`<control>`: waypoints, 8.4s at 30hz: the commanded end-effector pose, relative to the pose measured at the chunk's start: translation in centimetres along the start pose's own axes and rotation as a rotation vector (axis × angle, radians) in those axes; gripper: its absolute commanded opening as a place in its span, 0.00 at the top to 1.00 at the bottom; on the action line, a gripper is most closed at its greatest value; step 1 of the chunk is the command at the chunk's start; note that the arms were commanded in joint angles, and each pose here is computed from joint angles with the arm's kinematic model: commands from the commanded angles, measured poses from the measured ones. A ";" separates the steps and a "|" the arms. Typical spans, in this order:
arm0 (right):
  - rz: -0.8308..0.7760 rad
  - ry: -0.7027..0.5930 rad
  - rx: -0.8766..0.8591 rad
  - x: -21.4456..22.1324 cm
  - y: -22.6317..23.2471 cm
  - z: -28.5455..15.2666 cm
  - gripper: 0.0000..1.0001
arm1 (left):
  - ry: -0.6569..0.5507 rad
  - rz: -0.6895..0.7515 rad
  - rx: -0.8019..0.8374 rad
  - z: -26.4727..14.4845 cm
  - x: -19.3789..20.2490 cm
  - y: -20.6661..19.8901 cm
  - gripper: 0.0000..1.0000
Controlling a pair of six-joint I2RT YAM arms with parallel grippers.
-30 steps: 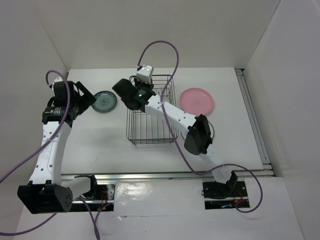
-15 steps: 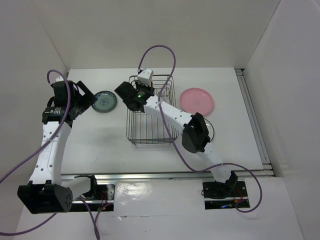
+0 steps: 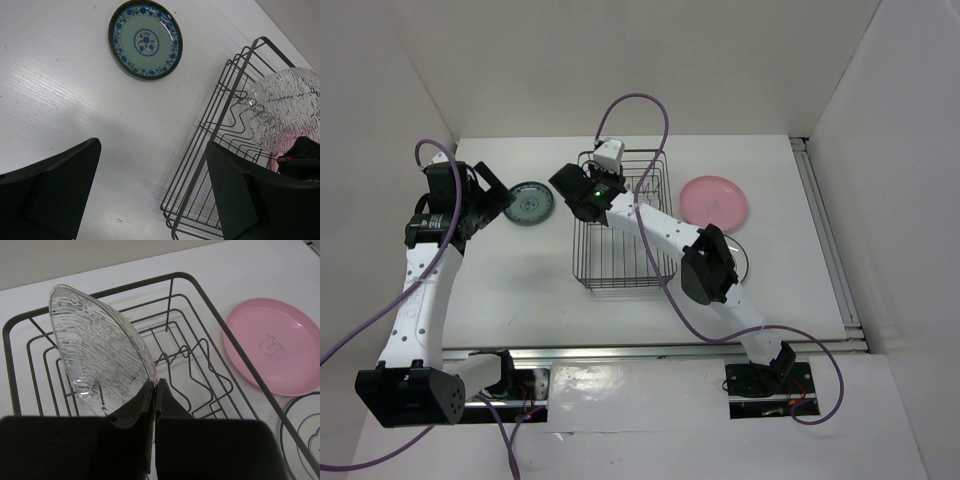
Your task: Load the plates into the dish rack
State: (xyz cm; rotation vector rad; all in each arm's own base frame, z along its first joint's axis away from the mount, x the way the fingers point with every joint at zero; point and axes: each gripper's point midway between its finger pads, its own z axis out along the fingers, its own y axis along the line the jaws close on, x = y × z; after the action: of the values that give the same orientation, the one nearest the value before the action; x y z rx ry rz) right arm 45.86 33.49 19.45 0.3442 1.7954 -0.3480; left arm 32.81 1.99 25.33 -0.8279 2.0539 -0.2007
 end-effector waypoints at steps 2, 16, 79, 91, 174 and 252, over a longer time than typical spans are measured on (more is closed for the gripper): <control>0.044 -0.045 0.014 -1.0 0.5 0.0 1.00 | -0.028 0.014 0.041 -0.4 -0.7 -0.6 0.00; 0.036 -0.046 -0.013 -0.1 1.6 -1.2 0.90 | -0.023 0.023 0.049 -0.4 -0.6 -0.7 0.00; 0.209 -0.053 -0.496 -13.9 2.0 -10.8 0.12 | 0.044 -0.050 -0.157 3.0 -0.2 3.2 0.00; 0.176 -0.094 -1.015 -20.9 -11.9 -14.5 0.10 | 0.228 -0.303 -0.027 11.5 0.1 4.6 0.04; 0.021 -0.176 -1.367 -15.0 -10.3 -15.0 0.10 | -0.137 0.237 0.744 -5.8 -3.7 -17.5 1.00; 0.015 -0.153 -0.079 -13.9 -11.2 -3.8 1.00 | -0.043 0.079 0.249 -1.4 -3.4 -8.0 0.00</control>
State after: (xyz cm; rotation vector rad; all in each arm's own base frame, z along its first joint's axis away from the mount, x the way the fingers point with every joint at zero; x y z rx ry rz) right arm 41.77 24.85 30.95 0.1681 1.7265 -0.2395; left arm 36.50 -2.22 32.27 -0.5922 1.9614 -0.3656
